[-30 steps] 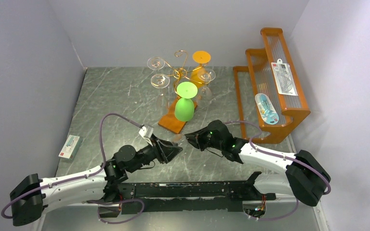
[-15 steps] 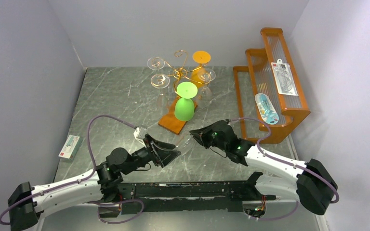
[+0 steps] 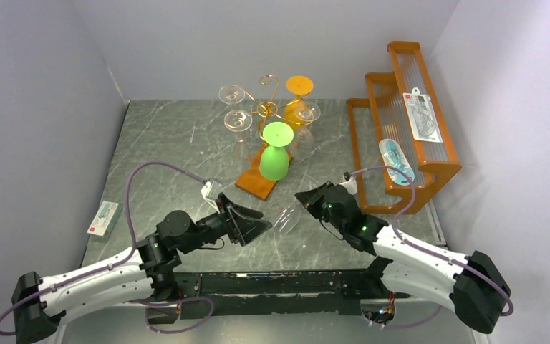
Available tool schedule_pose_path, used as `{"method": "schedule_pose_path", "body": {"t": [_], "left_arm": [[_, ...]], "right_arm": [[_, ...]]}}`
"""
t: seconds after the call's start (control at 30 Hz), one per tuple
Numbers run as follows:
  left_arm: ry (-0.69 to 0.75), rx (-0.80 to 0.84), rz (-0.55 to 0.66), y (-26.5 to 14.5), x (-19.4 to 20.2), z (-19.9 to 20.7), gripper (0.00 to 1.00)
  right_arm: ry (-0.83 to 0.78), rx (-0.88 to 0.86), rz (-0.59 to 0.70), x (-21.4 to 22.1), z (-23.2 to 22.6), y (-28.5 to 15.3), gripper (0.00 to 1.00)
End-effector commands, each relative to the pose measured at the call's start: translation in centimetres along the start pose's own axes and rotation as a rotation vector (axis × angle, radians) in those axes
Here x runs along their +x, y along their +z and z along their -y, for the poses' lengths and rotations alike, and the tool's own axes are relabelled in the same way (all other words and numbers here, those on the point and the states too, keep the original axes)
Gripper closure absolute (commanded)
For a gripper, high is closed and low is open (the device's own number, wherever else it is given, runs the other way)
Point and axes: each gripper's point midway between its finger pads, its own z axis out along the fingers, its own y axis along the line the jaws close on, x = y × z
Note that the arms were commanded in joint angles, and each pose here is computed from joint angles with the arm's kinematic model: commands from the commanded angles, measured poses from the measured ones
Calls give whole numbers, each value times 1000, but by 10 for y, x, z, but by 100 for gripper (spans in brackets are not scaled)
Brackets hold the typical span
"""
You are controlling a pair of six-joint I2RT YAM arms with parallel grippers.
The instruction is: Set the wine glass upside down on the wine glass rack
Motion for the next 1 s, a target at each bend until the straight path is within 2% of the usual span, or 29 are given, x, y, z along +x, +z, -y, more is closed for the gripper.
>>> {"method": "schedule_pose_path", "body": {"t": [0.0, 0.17, 0.33, 0.4, 0.63, 0.7, 0.97], "left_arm": [[-10, -87, 19, 8, -13, -6, 28], [-63, -72, 37, 19, -22, 4, 26], [-78, 10, 100, 25, -39, 24, 24], [-83, 22, 111, 26, -43, 28, 23], [-149, 83, 131, 30, -61, 53, 16], [-169, 74, 129, 32, -64, 55, 4], [-295, 115, 161, 36, -72, 63, 4]], "right_arm": [[-219, -158, 135, -26, -24, -8, 100], [-423, -392, 204, -30, -49, -30, 100], [-500, -658, 350, -37, -60, -66, 100], [-579, -698, 379, -37, -66, -73, 100], [-862, -881, 352, -16, -95, -100, 100], [-916, -921, 346, -12, -102, -107, 100], [-1008, -1021, 305, -1, -115, -125, 100]]}}
